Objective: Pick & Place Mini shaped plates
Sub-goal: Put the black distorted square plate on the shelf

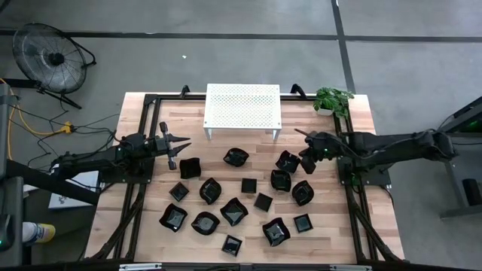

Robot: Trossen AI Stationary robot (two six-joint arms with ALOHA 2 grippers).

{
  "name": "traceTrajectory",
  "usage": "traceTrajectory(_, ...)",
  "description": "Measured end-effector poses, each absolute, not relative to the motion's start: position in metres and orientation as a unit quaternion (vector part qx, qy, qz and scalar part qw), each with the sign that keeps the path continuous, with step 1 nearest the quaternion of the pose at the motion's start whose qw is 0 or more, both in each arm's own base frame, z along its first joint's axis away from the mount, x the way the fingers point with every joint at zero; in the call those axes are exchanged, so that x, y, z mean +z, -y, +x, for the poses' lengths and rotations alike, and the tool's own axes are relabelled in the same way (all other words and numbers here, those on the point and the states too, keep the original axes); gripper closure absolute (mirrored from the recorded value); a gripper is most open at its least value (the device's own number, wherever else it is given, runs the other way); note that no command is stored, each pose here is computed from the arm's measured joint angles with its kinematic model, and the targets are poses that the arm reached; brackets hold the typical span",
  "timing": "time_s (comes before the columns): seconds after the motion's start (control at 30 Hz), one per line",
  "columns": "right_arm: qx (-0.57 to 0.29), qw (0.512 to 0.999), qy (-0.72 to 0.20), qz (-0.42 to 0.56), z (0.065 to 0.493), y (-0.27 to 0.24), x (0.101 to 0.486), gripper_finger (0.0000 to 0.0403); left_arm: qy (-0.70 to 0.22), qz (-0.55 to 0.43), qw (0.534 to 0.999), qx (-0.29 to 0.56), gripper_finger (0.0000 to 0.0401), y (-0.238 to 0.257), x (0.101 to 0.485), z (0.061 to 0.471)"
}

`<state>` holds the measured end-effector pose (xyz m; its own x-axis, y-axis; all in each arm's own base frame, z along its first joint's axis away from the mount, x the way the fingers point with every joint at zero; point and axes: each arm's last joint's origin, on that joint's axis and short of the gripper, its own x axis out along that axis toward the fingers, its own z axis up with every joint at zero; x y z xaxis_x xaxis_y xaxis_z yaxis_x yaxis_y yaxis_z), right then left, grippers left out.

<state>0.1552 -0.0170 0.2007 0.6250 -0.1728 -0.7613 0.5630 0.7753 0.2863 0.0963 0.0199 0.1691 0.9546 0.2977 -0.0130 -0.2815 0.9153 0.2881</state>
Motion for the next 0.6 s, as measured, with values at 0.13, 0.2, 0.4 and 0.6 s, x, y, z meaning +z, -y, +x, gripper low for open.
traceTrajectory(0.13, -0.201, 0.846, -0.414, 0.267, 0.163, 0.022, 0.192, 0.0355, -0.028, 0.143, 0.978, 0.148, 0.0327, -0.02, 0.169, 0.096)
traceTrajectory(0.2, -0.199, 0.836, -0.433, 0.271, 0.165, 0.025, 0.186, 0.0332, -0.028, 0.143, 0.978, 0.148, 0.0327, -0.02, 0.169, 0.096)
traceTrajectory(0.4, -0.207, 0.818, -0.465, 0.27, 0.17, 0.036, 0.175, 0.0266, -0.028, 0.143, 0.978, 0.148, 0.0327, -0.02, 0.169, 0.096)
traceTrajectory(0.6, -0.212, 0.804, -0.47, 0.296, 0.169, 0.048, 0.171, 0.0233, -0.028, 0.143, 0.978, 0.148, 0.0327, -0.02, 0.169, 0.096)
